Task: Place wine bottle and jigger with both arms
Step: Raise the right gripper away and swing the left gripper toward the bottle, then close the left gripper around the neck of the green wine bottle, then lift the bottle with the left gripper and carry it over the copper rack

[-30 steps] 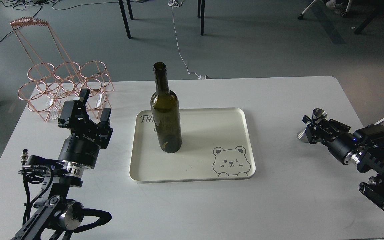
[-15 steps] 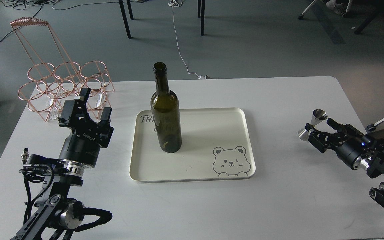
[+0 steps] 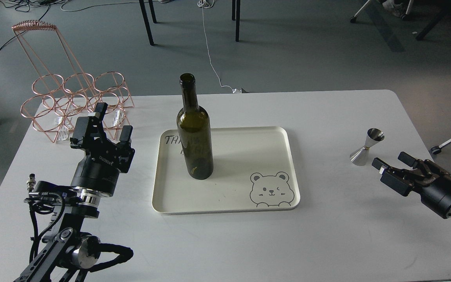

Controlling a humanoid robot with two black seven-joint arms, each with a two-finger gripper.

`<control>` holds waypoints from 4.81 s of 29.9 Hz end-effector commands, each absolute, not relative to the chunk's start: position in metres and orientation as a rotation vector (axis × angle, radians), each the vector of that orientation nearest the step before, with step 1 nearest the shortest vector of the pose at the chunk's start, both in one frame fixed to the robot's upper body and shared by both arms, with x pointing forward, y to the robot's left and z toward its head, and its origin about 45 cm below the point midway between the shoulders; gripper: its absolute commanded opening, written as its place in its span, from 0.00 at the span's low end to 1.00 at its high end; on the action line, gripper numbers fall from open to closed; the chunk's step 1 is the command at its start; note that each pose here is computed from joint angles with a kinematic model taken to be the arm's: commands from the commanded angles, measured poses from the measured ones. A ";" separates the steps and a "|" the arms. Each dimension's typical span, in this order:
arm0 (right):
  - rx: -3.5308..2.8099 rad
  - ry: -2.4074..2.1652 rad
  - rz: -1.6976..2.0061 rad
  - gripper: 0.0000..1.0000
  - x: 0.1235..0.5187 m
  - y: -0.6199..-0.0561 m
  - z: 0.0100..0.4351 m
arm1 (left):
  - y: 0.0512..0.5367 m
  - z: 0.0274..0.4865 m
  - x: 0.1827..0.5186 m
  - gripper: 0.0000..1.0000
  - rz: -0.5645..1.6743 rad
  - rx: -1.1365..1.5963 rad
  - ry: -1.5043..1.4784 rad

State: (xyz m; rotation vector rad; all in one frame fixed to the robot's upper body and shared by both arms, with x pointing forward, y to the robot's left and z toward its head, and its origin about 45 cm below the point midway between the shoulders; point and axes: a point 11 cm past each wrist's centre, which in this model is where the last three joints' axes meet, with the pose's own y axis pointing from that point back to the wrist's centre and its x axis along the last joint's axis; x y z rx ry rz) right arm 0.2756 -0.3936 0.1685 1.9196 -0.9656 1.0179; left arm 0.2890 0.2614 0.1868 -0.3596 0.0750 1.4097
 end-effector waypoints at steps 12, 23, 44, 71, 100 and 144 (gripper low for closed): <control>2.296 -1.867 0.173 0.98 0.350 -0.293 0.213 | 0.283 0.221 0.286 0.98 1.384 -0.368 -0.086; 2.431 -1.977 -0.540 0.99 0.366 -0.278 0.179 | 0.287 0.244 0.287 0.98 1.331 -0.323 -0.205; 2.757 -1.558 -0.610 0.99 0.364 -0.312 0.166 | 0.246 0.270 0.283 0.98 0.621 0.390 -1.169; 2.741 -1.573 -0.597 0.99 0.363 -0.320 0.167 | 0.205 0.299 0.356 0.98 0.388 0.489 -1.424; 2.732 -1.592 -0.588 0.99 0.364 -0.323 0.167 | 0.179 0.289 0.375 0.89 0.369 0.477 -1.369; 2.728 -1.602 -0.591 0.99 0.365 -0.319 0.165 | 0.303 0.437 0.457 0.10 0.661 0.719 -1.410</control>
